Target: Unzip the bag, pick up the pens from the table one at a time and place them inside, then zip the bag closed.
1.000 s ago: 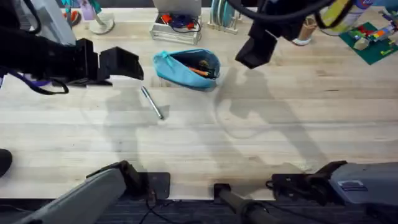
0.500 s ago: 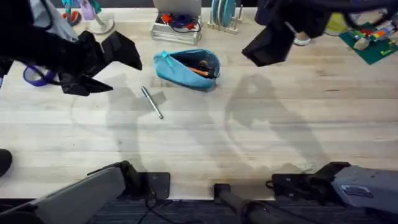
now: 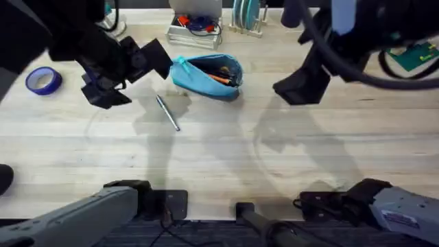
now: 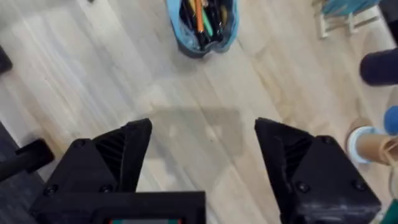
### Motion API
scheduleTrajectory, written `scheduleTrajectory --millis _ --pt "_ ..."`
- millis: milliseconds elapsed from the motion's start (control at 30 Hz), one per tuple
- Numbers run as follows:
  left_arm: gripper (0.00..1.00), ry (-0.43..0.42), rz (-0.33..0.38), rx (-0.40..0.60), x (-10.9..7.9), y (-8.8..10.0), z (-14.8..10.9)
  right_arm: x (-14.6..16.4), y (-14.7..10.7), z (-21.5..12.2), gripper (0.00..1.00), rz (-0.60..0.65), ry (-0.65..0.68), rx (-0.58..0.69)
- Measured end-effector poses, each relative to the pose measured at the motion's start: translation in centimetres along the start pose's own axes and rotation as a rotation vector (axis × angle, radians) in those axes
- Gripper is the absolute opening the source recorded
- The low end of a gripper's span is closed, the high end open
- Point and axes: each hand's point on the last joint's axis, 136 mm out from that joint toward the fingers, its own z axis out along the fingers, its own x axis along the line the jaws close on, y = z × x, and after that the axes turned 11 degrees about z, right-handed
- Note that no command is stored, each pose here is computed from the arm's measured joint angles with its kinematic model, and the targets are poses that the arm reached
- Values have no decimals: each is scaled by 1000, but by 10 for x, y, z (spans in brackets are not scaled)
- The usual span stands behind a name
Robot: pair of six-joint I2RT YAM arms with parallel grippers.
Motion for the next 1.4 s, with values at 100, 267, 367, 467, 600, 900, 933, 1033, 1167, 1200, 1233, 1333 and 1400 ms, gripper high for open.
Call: scheduleTrajectory --millis 100,267,367,467,600,900,933,1033,1167,1200,1233,1333,1400 --pt "996 19 -47 -11 2 -1 14 2 -7 4 997 9 5 9" --pt "995 32 -83 8 7 -13 42 3 -7 -2 997 11 -1 -12" --pt "995 33 -94 11 9 -18 55 3 -7 -5 997 12 -4 -20" --pt "996 35 -100 14 11 -22 65 3 -7 -5 997 12 -4 -21" --pt "957 36 -66 37 9 -21 78 3 -7 -5 997 12 -4 -21" --pt "950 80 9 184 12 -33 124 3 -5 -5 998 11 -6 -28" --pt "945 89 13 188 13 -32 126 3 -5 -5 998 11 -6 -28" --pt "815 99 21 188 14 -32 126 3 -5 -5 998 11 -6 -28" --pt "258 89 27 179 12 -28 127 3 -5 -5 998 11 -6 -28" --pt "104 74 27 176 9 -27 127 3 -5 -5 998 11 -6 -28" --pt "63 72 32 177 9 -27 127 3 -5 -5 997 11 -6 -28" --pt "51 71 33 179 8 -27 127 3 -5 -5 998 11 -6 -28" --pt "51 69 33 180 8 -27 127 3 -5 -5 998 11 -6 -27"
